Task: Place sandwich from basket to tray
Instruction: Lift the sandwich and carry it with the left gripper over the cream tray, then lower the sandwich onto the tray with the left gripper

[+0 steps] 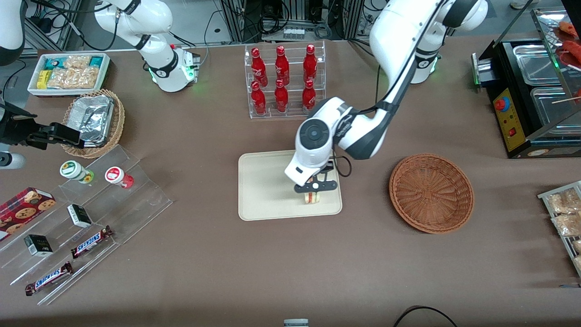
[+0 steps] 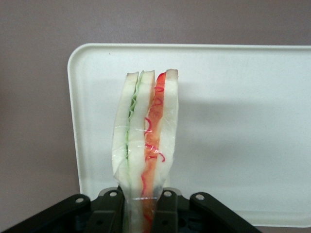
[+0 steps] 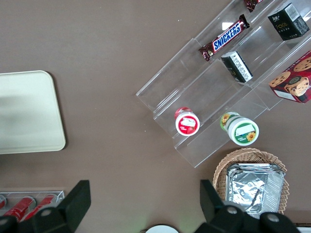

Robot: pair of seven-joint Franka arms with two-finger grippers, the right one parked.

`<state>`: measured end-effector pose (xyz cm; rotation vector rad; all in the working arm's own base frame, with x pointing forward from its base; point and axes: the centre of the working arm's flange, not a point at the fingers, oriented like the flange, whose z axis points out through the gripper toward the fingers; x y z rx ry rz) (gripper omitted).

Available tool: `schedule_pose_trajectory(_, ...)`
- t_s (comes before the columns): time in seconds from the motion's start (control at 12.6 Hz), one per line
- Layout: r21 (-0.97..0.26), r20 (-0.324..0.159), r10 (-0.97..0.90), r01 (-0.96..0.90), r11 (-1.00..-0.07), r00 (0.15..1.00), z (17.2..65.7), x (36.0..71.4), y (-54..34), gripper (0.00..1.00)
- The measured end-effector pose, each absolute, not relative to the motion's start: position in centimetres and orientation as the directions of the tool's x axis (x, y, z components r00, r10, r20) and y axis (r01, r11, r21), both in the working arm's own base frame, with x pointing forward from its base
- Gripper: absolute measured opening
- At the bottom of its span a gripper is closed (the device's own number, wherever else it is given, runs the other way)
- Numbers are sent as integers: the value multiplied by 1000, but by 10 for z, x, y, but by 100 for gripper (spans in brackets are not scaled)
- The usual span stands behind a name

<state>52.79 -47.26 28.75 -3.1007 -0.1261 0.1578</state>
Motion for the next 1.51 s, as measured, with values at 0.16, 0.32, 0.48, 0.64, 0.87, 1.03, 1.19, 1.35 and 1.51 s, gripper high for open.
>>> schedule_pose_trajectory(0.16,-59,-119,82,75,-995,989,280,529,-487,18)
schedule_pose_trajectory(0.32,-65,-123,93,86,-994,988,272,527,-503,18)
schedule_pose_trajectory(0.48,-66,-124,97,89,-994,988,264,524,-514,18)
schedule_pose_trajectory(0.64,-64,-121,103,95,-993,987,260,523,-521,18)
schedule_pose_trajectory(0.87,-60,-117,119,113,-992,986,250,526,-529,18)
schedule_pose_trajectory(1.03,-57,-115,122,117,-992,986,248,525,-535,18)
schedule_pose_trajectory(1.19,-57,-113,134,128,-990,985,248,524,-537,18)
schedule_pose_trajectory(1.35,-61,-114,142,136,-989,983,245,520,-540,18)
schedule_pose_trajectory(1.51,-68,-117,152,145,-987,981,240,517,-543,18)
